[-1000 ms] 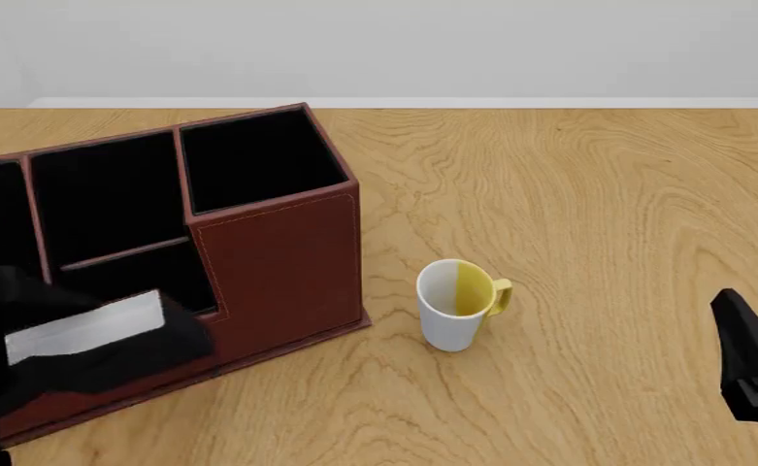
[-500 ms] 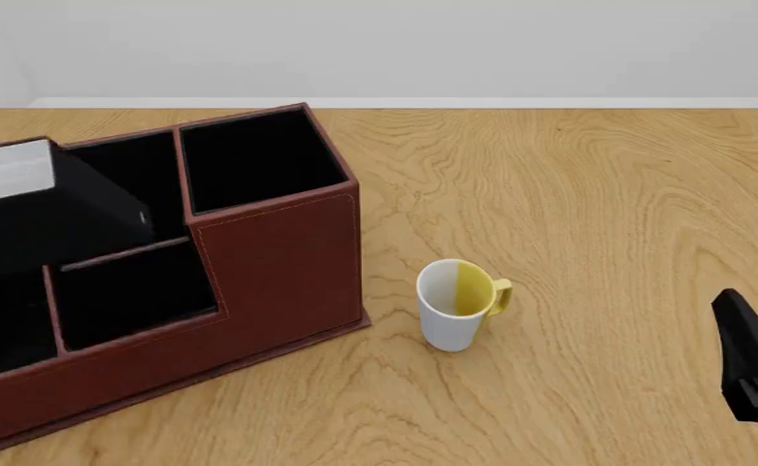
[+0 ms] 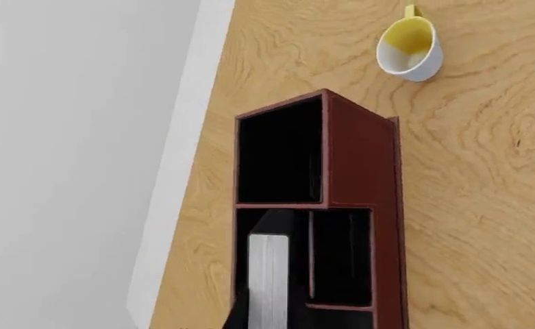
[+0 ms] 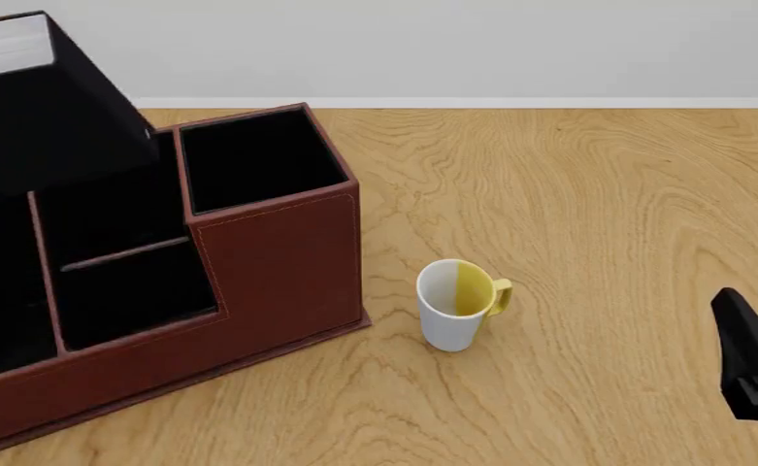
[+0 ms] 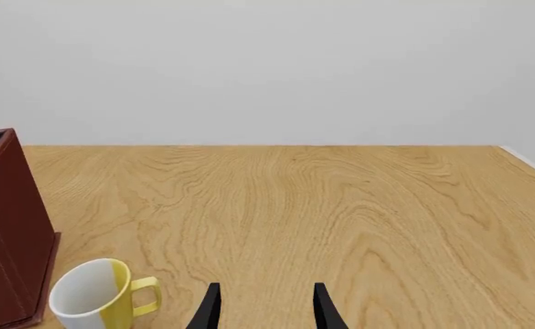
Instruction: Pick up the book and place it in the front compartment of the caddy.
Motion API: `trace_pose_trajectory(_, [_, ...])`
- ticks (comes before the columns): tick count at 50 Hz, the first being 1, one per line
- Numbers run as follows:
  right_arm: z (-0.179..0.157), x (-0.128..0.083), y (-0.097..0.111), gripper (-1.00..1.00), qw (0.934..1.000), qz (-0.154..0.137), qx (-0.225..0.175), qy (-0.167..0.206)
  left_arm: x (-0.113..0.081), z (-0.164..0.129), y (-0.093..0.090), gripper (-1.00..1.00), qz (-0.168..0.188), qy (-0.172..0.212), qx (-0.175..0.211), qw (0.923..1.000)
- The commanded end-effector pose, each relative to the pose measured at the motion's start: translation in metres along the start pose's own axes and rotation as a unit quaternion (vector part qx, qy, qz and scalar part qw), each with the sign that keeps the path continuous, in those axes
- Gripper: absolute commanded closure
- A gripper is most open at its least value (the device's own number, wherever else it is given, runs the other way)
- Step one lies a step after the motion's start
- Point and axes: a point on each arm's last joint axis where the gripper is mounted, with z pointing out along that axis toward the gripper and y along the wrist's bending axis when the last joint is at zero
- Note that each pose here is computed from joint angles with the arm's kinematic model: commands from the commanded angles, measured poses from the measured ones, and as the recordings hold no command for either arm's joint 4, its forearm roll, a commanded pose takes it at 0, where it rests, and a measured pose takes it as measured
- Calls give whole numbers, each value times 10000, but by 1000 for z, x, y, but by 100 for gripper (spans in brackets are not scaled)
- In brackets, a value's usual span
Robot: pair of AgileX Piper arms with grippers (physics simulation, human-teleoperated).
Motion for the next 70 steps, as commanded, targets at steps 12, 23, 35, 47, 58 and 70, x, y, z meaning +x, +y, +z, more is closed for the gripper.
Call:
trace_pose_trajectory(12, [0,0,0,-100,10000,-7,-2,8,-3,7,21,100,-59,238,-170,9996])
trace_pose_trajectory(23, [0,0,0,-100,10000,-11,-2,10,8,15,19,100,-76,552,-142,9983])
trace_pose_trajectory(35, [1,0,0,-100,10000,-2,1,11,9,18,23,100,-146,636,-153,9978])
trace_pose_trajectory(47, [1,0,0,-100,10000,15,6,8,10,23,21,100,-198,662,-65,9976])
trace_pose_trajectory(58, [1,0,0,-100,10000,14,10,8,17,33,15,100,-192,755,12,9970])
trace_pose_trajectory(70, [0,0,0,-100,10000,-6,5,13,25,46,8,100,-251,845,30,9961])
